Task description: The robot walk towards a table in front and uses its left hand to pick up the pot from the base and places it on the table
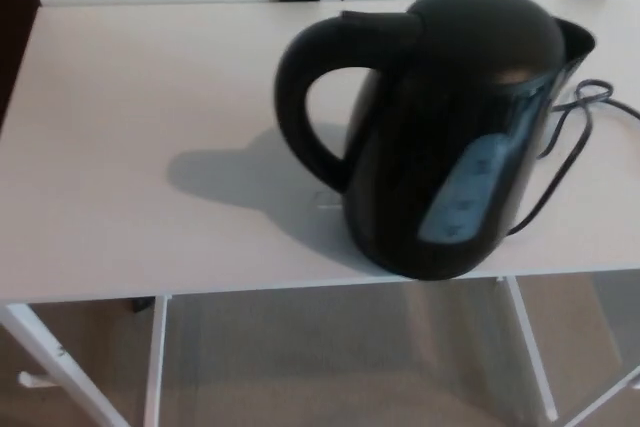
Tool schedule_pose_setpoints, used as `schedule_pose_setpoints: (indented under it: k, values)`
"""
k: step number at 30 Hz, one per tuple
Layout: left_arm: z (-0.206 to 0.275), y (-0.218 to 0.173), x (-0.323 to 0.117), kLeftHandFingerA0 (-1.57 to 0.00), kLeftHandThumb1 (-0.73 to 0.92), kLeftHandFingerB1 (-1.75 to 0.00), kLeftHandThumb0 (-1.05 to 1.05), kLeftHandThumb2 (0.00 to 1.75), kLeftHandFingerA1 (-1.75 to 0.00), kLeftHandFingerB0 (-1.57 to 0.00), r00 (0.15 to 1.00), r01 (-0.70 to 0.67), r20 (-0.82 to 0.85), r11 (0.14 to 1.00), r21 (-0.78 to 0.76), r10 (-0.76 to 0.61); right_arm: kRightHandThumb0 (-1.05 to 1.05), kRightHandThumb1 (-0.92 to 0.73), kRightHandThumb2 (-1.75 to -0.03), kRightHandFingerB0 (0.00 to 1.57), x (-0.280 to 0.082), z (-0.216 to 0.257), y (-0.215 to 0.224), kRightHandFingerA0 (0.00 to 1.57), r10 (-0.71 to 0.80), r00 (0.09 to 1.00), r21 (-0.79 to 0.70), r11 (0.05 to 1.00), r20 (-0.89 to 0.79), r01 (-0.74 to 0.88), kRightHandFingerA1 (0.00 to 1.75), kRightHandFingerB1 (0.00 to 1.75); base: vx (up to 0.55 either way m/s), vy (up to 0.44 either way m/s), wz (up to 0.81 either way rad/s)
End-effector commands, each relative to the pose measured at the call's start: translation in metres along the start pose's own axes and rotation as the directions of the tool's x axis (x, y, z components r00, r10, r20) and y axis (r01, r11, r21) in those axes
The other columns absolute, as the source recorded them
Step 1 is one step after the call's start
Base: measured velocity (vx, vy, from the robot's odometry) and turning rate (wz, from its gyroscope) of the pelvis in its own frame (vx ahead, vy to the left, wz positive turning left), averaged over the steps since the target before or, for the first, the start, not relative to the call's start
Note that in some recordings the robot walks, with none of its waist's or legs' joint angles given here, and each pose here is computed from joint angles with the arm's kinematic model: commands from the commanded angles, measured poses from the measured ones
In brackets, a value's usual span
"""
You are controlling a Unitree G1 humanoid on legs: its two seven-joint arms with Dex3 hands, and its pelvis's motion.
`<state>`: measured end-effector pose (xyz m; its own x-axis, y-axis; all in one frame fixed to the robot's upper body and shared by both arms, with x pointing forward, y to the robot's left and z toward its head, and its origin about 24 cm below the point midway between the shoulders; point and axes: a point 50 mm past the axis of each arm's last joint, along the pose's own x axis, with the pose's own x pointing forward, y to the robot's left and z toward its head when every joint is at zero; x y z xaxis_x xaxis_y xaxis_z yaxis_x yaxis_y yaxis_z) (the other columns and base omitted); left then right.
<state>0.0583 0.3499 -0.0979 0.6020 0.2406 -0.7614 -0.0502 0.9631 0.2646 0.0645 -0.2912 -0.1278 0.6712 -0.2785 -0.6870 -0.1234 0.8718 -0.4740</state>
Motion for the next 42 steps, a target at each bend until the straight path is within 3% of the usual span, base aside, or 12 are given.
schedule_pose_setpoints:
  k: [1,28,29,30,35,36,37,39,42]
  values:
    - [-0.005,0.001,-0.003,-0.36,0.62,-0.34,-0.30,0.58,-0.36,-0.30,1.000,0.009,-0.024,1.000,0.022,-0.008,-0.09,-0.89,-0.66,0.34,-0.003,-0.007,-0.007,0.42,-0.019,1.000,-0.016,1.000,-0.024,0.018,0.43,0.40,-0.07,0.123,0.04]
    - [-0.006,-0.001,-0.007,-0.37,0.63,-0.34,-0.30,0.58,-0.36,-0.31,1.000,0.010,-0.002,1.000,0.019,-0.010,-0.09,-0.88,-0.65,0.36,-0.007,-0.011,-0.007,0.43,-0.020,0.999,-0.039,0.999,-0.026,0.019,0.44,0.41,0.00,-0.014,0.01]
    - [0.000,0.017,-0.010,-0.39,0.59,-0.36,-0.28,0.56,-0.39,-0.30,0.996,-0.073,0.042,0.988,-0.137,0.079,-0.06,-0.88,-0.65,0.37,-0.007,-0.011,-0.006,0.46,-0.024,0.999,-0.003,1.000,-0.034,0.024,0.45,0.42,0.00,0.000,0.00]
    - [0.004,0.036,-0.015,-0.25,0.52,-0.38,-0.38,0.66,-0.40,-0.22,0.984,-0.149,0.061,0.966,-0.211,0.165,-0.08,-0.88,-0.65,0.37,-0.007,-0.012,-0.006,0.46,-0.027,0.999,0.012,1.000,-0.039,0.027,0.45,0.42,0.00,0.000,0.00]
    - [0.010,0.068,-0.024,-0.24,0.50,-0.37,-0.39,0.66,-0.39,-0.21,0.955,-0.266,0.059,0.925,-0.270,0.291,-0.08,-0.87,-0.65,0.38,-0.007,-0.012,-0.007,0.48,-0.033,0.999,0.010,0.999,-0.042,0.033,0.46,0.42,0.00,0.000,0.00]
    - [0.028,0.113,-0.042,-0.20,0.54,-0.34,-0.38,0.64,-0.36,-0.19,0.880,-0.414,0.105,0.856,-0.309,0.463,-0.09,-0.88,-0.65,0.39,-0.006,-0.010,-0.011,0.48,-0.037,0.999,-0.004,0.999,-0.025,0.037,0.46,0.42,0.00,0.000,0.00]
    - [0.034,0.125,-0.048,-0.20,0.54,-0.34,-0.38,0.64,-0.36,-0.19,0.853,-0.452,0.119,0.832,-0.323,0.509,-0.09,-0.88,-0.65,0.39,-0.006,-0.009,-0.012,0.48,-0.039,0.999,-0.008,0.999,-0.021,0.038,0.46,0.42,0.00,0.000,0.00]
    - [0.055,0.152,-0.064,-0.17,0.51,-0.35,-0.38,0.64,-0.37,-0.16,0.785,-0.483,0.190,0.774,-0.410,0.590,-0.10,-0.88,-0.65,0.39,-0.006,-0.009,-0.013,0.48,-0.035,0.999,-0.017,0.999,-0.019,0.035,0.46,0.41,0.00,0.000,0.00]
    - [0.057,0.155,-0.066,-0.17,0.51,-0.35,-0.38,0.64,-0.37,-0.16,0.777,-0.482,0.197,0.766,-0.425,0.598,-0.10,-0.88,-0.65,0.39,-0.006,-0.009,-0.014,0.48,-0.034,0.999,-0.017,0.999,-0.018,0.034,0.46,0.41,0.00,0.000,0.00]
